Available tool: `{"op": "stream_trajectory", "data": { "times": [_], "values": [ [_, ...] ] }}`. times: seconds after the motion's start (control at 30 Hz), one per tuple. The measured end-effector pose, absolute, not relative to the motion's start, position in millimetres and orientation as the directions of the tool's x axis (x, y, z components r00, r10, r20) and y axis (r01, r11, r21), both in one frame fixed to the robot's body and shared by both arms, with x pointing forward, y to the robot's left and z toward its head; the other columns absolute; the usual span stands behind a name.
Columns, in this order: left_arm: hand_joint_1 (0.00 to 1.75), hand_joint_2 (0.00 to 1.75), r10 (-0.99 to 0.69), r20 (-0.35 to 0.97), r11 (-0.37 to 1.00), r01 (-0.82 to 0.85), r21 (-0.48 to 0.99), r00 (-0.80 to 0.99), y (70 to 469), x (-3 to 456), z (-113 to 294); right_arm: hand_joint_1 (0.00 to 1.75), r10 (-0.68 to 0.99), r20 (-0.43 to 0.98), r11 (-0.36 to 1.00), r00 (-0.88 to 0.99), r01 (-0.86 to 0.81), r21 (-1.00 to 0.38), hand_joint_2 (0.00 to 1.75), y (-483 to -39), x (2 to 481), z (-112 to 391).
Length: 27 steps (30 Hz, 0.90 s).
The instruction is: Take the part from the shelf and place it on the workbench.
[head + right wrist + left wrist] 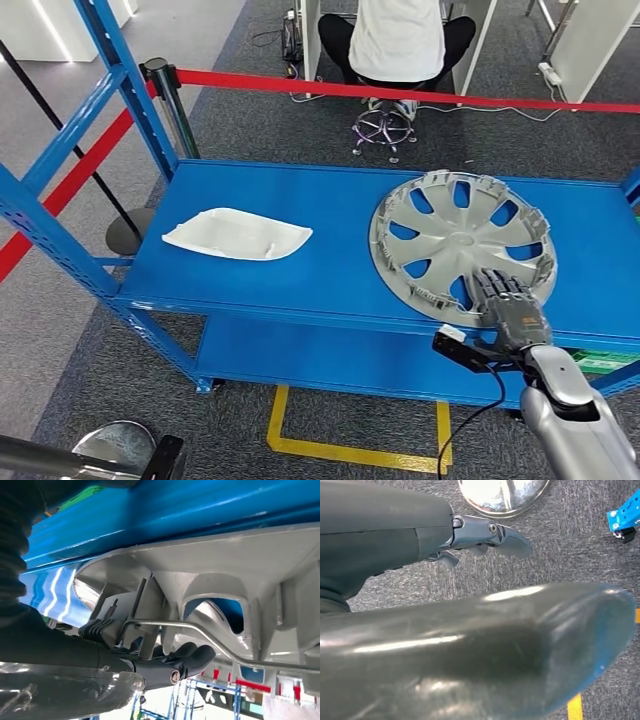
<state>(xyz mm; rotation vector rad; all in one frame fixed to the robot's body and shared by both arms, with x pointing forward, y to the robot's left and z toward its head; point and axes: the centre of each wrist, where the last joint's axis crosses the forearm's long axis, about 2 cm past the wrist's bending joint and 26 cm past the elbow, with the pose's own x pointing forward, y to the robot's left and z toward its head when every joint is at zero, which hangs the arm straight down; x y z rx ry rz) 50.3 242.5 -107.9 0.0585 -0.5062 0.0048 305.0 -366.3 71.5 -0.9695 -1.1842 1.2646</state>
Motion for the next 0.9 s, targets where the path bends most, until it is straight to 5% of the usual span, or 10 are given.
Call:
{"op": "stream_trajectory", "data": {
  "times": [0.07, 0.9],
  "values": [
    [0.0, 0.0, -0.01, 0.485, 0.998, -0.019, 0.054, 0.875, 242.5, 50.4, -107.9, 1.75, 0.992, 0.104, 0.09, -0.069, -0.183, -0.979, 1.75, -366.1, 305.6, 70.3],
    [0.0, 0.0, 0.002, 0.484, 0.998, -0.032, 0.053, 0.875, 242.1, 49.9, -108.0, 1.75, 0.99, 0.061, 0.04, -0.126, -0.158, -0.987, 1.75, -348.3, 293.1, 72.5]
  ]
}}
